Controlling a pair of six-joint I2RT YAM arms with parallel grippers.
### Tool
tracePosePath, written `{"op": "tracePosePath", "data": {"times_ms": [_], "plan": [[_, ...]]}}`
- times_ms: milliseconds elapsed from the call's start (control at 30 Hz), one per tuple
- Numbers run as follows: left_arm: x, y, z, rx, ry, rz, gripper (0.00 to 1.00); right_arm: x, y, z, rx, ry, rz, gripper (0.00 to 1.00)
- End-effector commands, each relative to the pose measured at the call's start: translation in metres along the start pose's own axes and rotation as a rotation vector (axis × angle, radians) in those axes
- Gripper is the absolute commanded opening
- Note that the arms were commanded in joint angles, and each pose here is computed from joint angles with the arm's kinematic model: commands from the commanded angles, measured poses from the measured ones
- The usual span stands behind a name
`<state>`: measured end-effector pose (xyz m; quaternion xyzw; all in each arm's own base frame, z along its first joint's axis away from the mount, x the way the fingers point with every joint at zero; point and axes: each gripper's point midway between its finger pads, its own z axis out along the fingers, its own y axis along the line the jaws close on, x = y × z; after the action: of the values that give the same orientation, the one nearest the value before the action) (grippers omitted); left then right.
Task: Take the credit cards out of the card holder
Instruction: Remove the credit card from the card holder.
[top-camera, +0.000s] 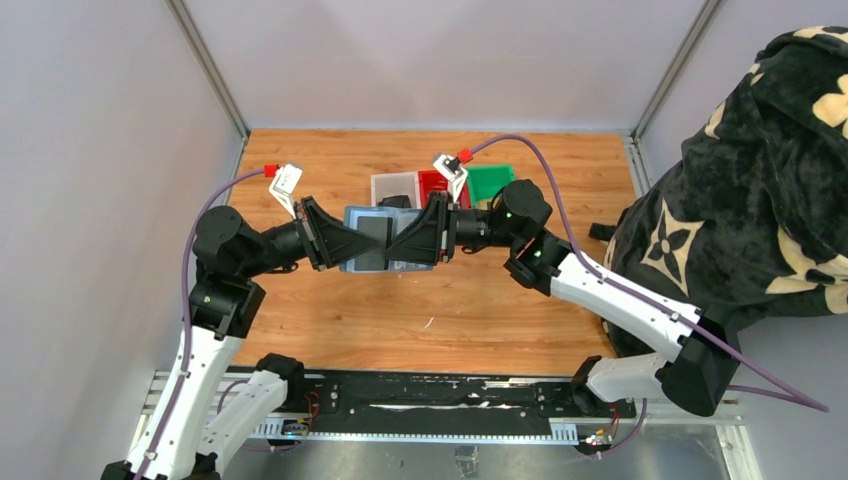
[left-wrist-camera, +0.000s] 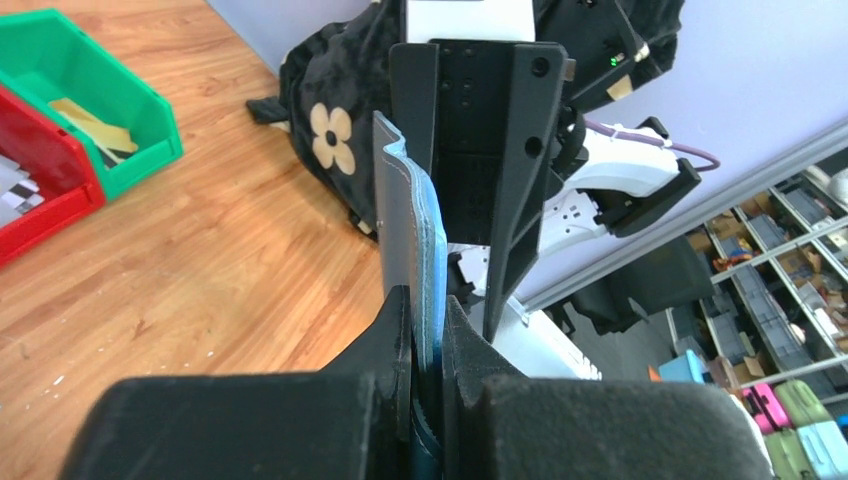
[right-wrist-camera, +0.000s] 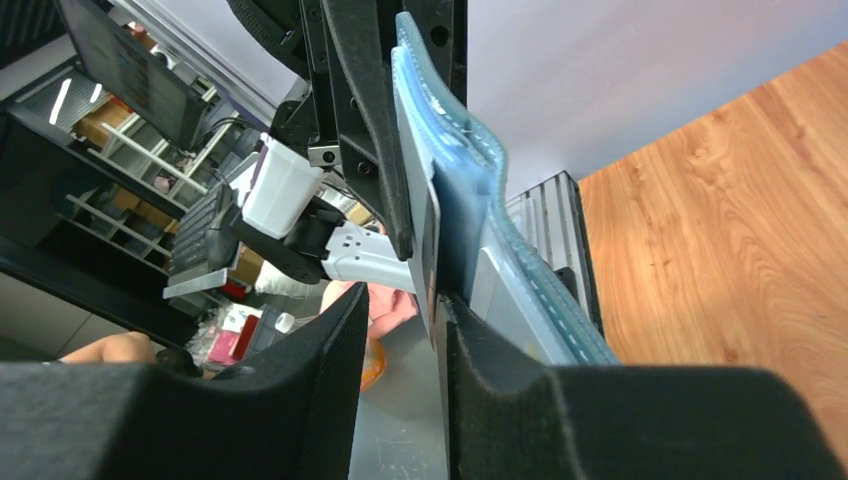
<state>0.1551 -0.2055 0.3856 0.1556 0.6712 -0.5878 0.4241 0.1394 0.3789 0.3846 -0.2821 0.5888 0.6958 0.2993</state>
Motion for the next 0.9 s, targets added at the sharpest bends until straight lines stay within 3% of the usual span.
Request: {"op": "tracePosePath", "data": {"times_ms": [0, 200, 300, 467, 667, 867], "plan": [[0.0, -0.036, -0.007, 0.138, 0.021, 0.04, 0.02, -0.001, 0.004, 0.006, -0.05, -0.01, 0.013, 0.3], [0.001, -0.042, -0.008, 0.163, 0.035, 0.021, 0.07, -0.004, 0.014, 0.004, -0.094, -0.035, 0.01, 0.11], [-0.002, -0.048, -0.009, 0.187, 0.029, 0.014, 0.2, -0.005, 0.018, -0.001, -0.1, -0.051, 0.0, 0.0], [-0.004, -0.058, -0.011, 0.216, 0.029, 0.003, 0.23, -0.003, 0.02, -0.005, -0.099, -0.061, -0.008, 0.0], [-0.008, -0.065, -0.013, 0.227, 0.02, 0.015, 0.11, -0.003, 0.023, -0.013, -0.1, -0.078, -0.021, 0.0], [-0.01, -0.068, -0.013, 0.23, 0.011, 0.021, 0.06, -0.001, 0.024, -0.018, -0.097, -0.092, -0.026, 0.0]]}}
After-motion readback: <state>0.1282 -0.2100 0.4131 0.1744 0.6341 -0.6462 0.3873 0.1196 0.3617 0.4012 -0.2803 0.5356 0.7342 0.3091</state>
